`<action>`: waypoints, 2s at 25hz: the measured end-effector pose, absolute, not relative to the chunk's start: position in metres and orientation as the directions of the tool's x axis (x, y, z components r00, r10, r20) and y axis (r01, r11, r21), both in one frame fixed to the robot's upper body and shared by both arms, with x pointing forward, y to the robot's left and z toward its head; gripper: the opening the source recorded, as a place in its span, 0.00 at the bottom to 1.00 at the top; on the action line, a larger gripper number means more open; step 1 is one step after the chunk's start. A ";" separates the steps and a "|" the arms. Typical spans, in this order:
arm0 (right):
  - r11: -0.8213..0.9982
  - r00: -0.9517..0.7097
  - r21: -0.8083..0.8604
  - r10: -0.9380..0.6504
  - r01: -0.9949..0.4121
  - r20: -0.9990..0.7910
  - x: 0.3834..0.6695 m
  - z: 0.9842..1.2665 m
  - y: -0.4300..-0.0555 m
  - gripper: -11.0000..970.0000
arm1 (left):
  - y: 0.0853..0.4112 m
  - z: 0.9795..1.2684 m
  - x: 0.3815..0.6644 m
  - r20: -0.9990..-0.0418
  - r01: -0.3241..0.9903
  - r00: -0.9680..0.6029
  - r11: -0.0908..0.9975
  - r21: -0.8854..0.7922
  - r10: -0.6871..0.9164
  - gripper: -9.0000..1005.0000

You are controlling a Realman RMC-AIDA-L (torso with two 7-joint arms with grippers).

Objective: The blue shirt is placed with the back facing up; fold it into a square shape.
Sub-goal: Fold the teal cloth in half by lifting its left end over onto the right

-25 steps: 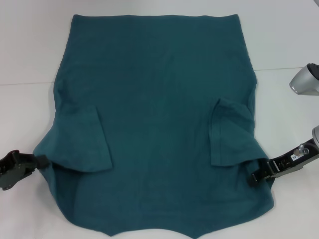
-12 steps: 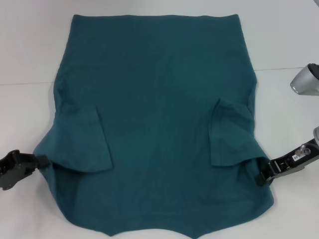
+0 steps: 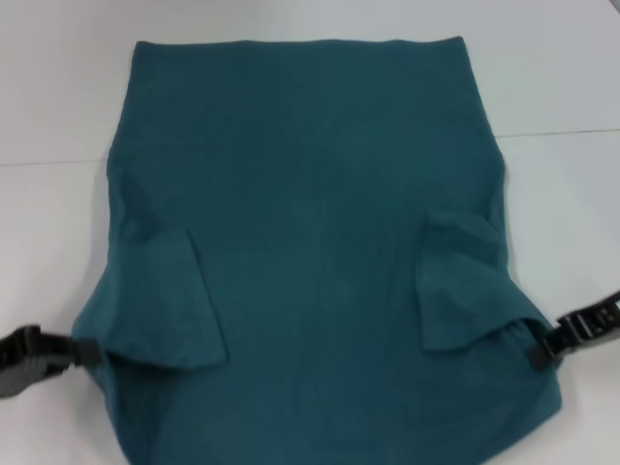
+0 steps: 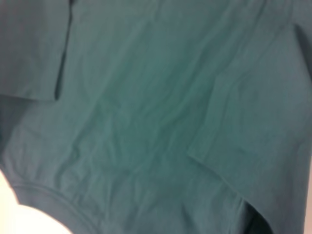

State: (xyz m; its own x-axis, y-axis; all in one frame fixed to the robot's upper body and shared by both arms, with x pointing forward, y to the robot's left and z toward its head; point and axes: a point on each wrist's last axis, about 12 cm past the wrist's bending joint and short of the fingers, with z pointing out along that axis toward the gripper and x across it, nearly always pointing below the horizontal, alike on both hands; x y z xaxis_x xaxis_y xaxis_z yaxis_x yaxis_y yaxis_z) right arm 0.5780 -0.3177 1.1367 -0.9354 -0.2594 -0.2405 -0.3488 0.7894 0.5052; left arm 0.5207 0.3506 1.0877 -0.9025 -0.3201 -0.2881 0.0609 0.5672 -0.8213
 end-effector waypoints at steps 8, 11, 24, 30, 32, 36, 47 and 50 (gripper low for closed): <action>0.765 -0.944 0.559 -0.307 -0.321 -0.121 0.548 1.140 -0.333 0.04 | 0.357 1.089 0.492 -0.183 0.036 -0.967 0.619 -0.784 -0.175 0.01; 0.778 -0.945 0.549 -0.317 -0.305 -0.076 0.540 1.136 -0.340 0.04 | 0.358 1.087 0.478 -0.143 0.026 -0.980 0.625 -0.780 -0.137 0.01; 0.708 -0.933 0.608 -0.258 -0.360 -0.251 0.549 1.148 -0.345 0.04 | 0.344 1.107 0.496 -0.196 0.139 -0.980 0.557 -0.819 -0.044 0.01; 0.731 -0.928 0.604 -0.105 -0.317 -0.358 0.569 1.163 -0.355 0.04 | 0.333 1.123 0.538 -0.223 0.138 -0.971 0.555 -0.820 -0.089 0.01; 0.755 -0.929 0.594 -0.051 -0.276 -0.367 0.575 1.165 -0.359 0.04 | 0.330 1.128 0.553 -0.230 0.125 -0.967 0.575 -0.809 -0.113 0.01; 0.797 -0.913 0.568 0.054 -0.204 -0.404 0.592 1.170 -0.363 0.04 | 0.321 1.135 0.582 -0.255 0.113 -0.957 0.626 -0.772 -0.142 0.01; 0.863 -0.819 0.489 0.188 -0.126 -0.542 0.644 1.162 -0.338 0.04 | 0.299 1.145 0.637 -0.372 0.082 -0.901 0.752 -0.654 -0.225 0.01; 0.886 -0.796 0.454 0.207 -0.094 -0.568 0.655 1.151 -0.330 0.04 | 0.294 1.138 0.645 -0.408 0.074 -0.883 0.790 -0.609 -0.231 0.01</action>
State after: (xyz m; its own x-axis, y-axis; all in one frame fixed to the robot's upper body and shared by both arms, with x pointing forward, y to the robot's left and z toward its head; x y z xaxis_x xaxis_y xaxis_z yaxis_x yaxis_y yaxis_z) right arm 0.6553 -0.3302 1.1508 -0.7965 0.2073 -0.5680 -0.0935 0.8858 0.4545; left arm 0.6453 0.2942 1.1379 -0.8830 -0.2314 -0.4084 0.0744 0.7900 -0.6086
